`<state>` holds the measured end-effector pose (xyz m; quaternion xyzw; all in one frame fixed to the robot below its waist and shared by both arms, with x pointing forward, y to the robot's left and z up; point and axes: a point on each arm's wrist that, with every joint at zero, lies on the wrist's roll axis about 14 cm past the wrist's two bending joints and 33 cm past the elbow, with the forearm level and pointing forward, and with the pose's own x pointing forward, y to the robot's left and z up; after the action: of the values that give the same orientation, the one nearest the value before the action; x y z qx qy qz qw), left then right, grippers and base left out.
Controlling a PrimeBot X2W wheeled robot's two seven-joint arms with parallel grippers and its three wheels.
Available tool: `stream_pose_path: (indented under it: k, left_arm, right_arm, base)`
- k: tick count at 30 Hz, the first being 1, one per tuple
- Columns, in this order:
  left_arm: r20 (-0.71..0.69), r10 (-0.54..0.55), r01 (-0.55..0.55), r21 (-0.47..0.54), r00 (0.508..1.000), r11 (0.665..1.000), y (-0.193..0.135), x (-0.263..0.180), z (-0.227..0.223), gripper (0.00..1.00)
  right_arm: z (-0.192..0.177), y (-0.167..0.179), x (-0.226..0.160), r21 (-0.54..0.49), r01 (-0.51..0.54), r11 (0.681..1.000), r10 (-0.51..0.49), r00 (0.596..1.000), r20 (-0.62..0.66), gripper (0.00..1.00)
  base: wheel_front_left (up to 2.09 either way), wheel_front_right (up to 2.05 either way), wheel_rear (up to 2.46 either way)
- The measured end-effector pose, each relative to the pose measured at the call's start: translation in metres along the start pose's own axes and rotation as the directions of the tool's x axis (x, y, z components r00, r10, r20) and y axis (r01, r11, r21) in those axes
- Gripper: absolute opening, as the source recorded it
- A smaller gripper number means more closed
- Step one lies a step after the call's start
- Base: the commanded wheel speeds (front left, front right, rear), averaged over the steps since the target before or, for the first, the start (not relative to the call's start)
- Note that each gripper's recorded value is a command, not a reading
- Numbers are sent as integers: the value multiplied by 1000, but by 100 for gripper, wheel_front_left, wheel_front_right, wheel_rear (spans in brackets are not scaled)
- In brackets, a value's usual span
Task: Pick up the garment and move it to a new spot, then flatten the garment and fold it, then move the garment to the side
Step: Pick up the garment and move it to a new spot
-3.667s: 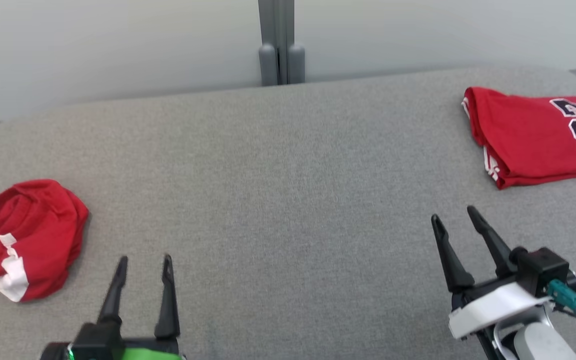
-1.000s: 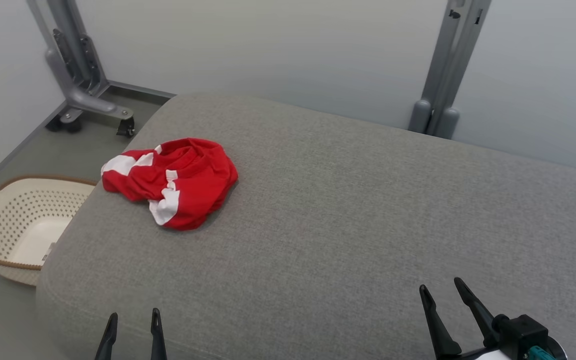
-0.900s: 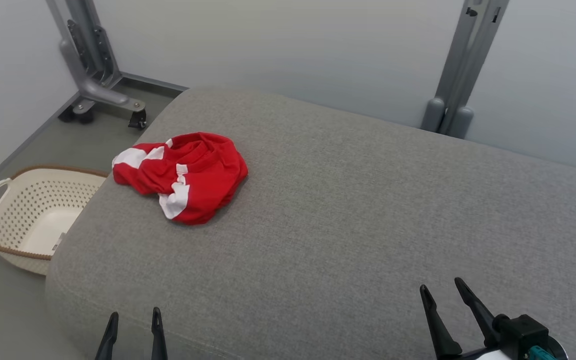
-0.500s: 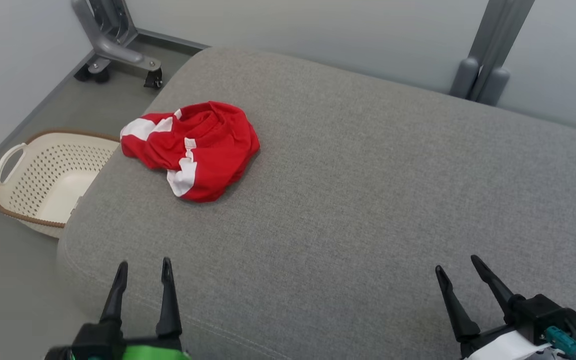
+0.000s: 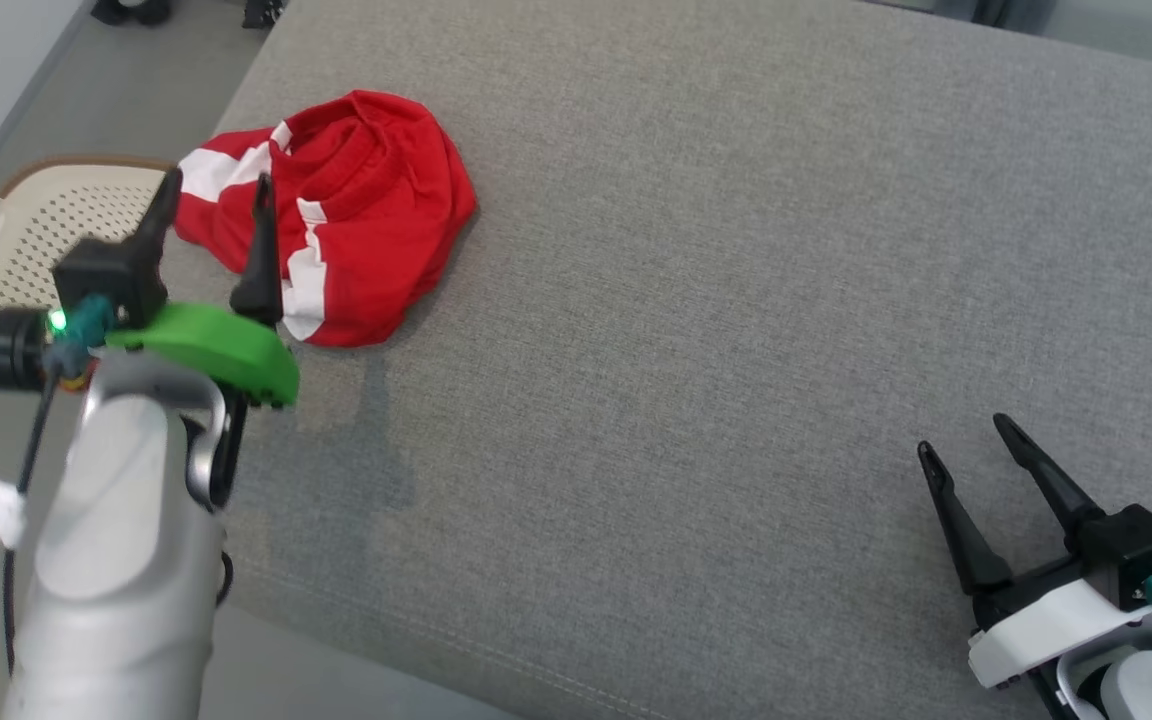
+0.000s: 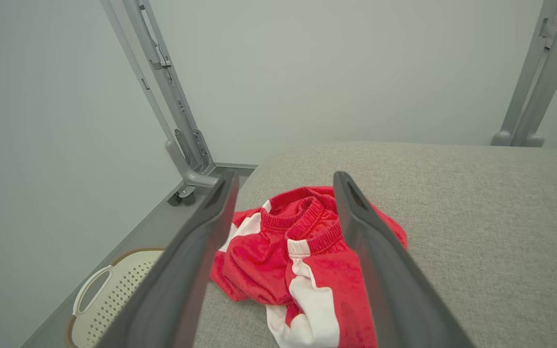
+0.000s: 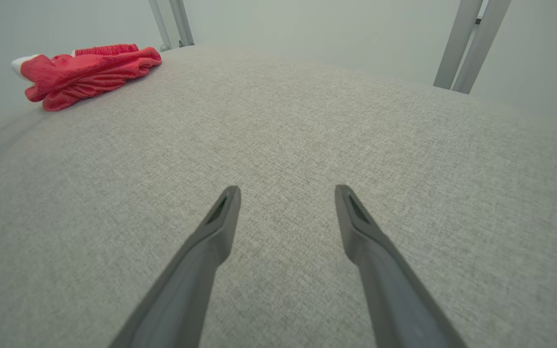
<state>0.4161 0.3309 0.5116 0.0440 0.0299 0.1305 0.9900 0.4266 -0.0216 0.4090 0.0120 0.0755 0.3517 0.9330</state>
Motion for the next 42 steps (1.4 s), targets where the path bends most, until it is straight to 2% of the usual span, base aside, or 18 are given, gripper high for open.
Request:
stream_pose_path:
  k: [4, 10, 14, 20, 21, 23, 24, 28, 32, 37, 42]
  left_arm:
    - [-181, -20, 27, 33, 983, 999, 1, 38, -24, 100]
    - [-390, -12, 12, -3, 921, 1000, 0, 71, -61, 100]
    - [-500, -30, 34, -2, 866, 999, -9, 79, -91, 100]
    - [-658, -43, 39, -21, 752, 999, -18, 69, -145, 100]
    - [-666, -47, 38, -28, 745, 999, -20, 70, -149, 69]
    - [-666, -51, 23, -50, 744, 998, -21, 72, -153, 31]
    - [-659, -56, 20, -61, 750, 998, -22, 74, -154, 0]
    - [-589, -74, 17, -101, 805, 995, -27, 82, -141, 0]
    - [-536, -90, 51, -88, 839, 995, -26, 80, -126, 0]
    - [-402, -138, 130, -47, 905, 990, -28, 86, -75, 0]
    - [-257, -222, 229, -1, 940, 973, -41, 85, -13, 0]
  right_arm:
    - [-14, -14, 1, 5, 19, 1000, -19, 1000, -25, 100]
    - [-31, -33, 0, 13, 49, 999, -48, 998, -51, 100]
    - [-39, -46, 0, 9, 69, 998, -69, 996, -56, 100]
    - [-46, -57, 0, 21, 94, 995, -92, 994, -52, 100]
    - [-47, -59, 0, 23, 100, 995, -99, 994, -50, 100]
    - [-47, -62, 0, 25, 112, 993, -110, 993, -48, 100]
    - [-47, -63, 0, 25, 117, 993, -115, 992, -46, 100]
    - [-43, -63, 0, 30, 132, 991, -130, 991, -39, 100]
    - [-38, -59, -1, 35, 140, 990, -139, 990, -38, 100]
    - [-26, -41, -7, 61, 144, 988, -143, 989, -32, 100]
    - [-3, -18, -18, 95, 152, 984, -153, 988, 8, 100]
  base:
    - [0, 0, 0]
    - [0, 0, 0]
    - [0, 0, 0]
    - [0, 0, 0]
    - [0, 0, 0]
    - [0, 0, 0]
    - [0, 0, 0]
    - [0, 0, 0]
    - [0, 0, 0]
    - [0, 0, 0]
    - [0, 0, 0]
